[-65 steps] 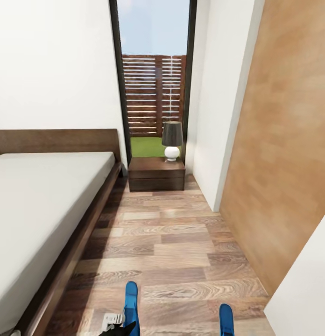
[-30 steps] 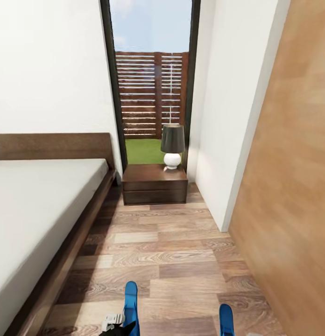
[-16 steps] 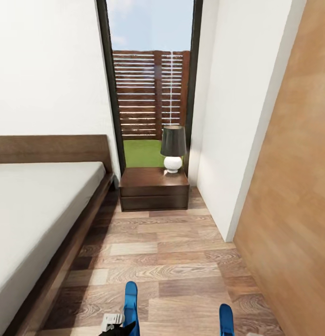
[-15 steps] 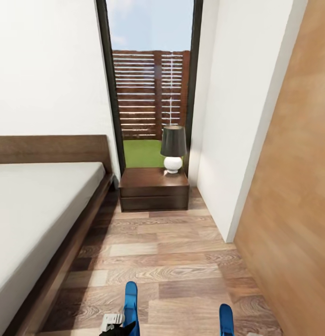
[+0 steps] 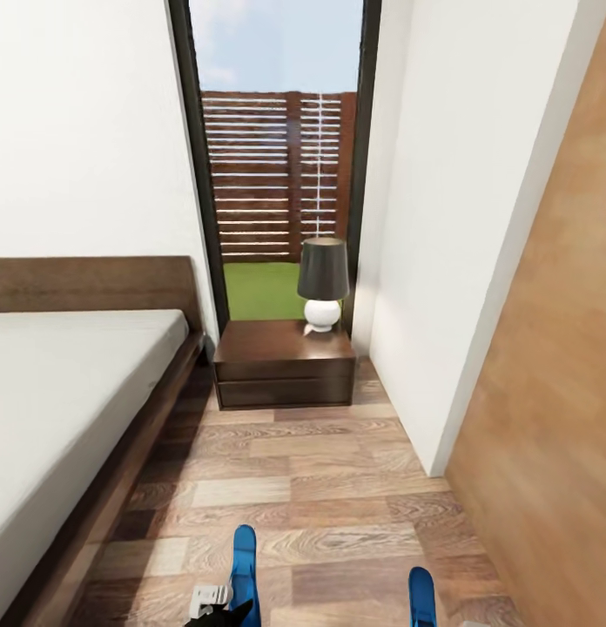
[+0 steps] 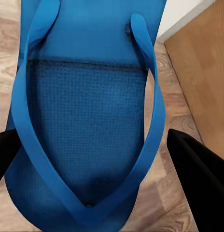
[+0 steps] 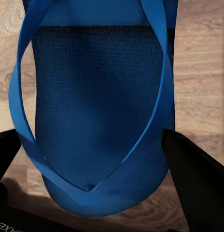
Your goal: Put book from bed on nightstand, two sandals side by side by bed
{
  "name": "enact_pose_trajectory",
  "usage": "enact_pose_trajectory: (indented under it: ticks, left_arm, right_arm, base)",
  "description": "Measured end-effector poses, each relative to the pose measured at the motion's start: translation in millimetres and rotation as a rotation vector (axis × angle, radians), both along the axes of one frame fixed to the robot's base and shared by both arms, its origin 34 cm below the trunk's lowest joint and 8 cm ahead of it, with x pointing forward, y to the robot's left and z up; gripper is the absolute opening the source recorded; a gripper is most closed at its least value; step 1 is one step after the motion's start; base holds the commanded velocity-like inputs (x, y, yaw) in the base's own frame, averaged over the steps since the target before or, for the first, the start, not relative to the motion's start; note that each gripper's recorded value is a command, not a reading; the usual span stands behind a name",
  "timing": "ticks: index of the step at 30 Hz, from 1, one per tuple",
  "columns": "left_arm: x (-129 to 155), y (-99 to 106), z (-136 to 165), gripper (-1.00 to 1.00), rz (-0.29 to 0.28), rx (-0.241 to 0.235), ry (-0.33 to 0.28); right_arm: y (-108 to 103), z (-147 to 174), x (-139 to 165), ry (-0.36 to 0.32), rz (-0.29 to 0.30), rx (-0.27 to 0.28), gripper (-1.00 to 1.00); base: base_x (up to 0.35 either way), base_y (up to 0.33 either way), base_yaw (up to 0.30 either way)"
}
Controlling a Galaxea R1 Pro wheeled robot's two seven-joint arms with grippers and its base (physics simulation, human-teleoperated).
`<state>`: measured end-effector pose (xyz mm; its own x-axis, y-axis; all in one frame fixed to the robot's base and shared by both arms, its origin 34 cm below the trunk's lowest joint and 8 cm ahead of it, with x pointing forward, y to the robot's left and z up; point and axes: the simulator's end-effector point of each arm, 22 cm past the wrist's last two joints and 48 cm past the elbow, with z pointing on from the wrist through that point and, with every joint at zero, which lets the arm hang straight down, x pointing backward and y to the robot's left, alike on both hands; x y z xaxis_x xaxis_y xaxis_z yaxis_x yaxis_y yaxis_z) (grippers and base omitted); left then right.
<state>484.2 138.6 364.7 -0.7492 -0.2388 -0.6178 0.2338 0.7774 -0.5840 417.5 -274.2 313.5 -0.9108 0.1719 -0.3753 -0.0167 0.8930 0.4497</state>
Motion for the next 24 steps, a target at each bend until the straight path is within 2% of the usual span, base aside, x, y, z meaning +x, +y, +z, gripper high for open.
enact_pose_trajectory:
  ticks: [24]
  left_arm:
    - [0.1,0.1,0.0,-1.00,0.001,0.000,0.000]
  right_arm:
    - [0.1,-0.1,-0.2,0.000,0.000,0.000,-1.00]
  base:
    - [0.313,-0.068,0.000]
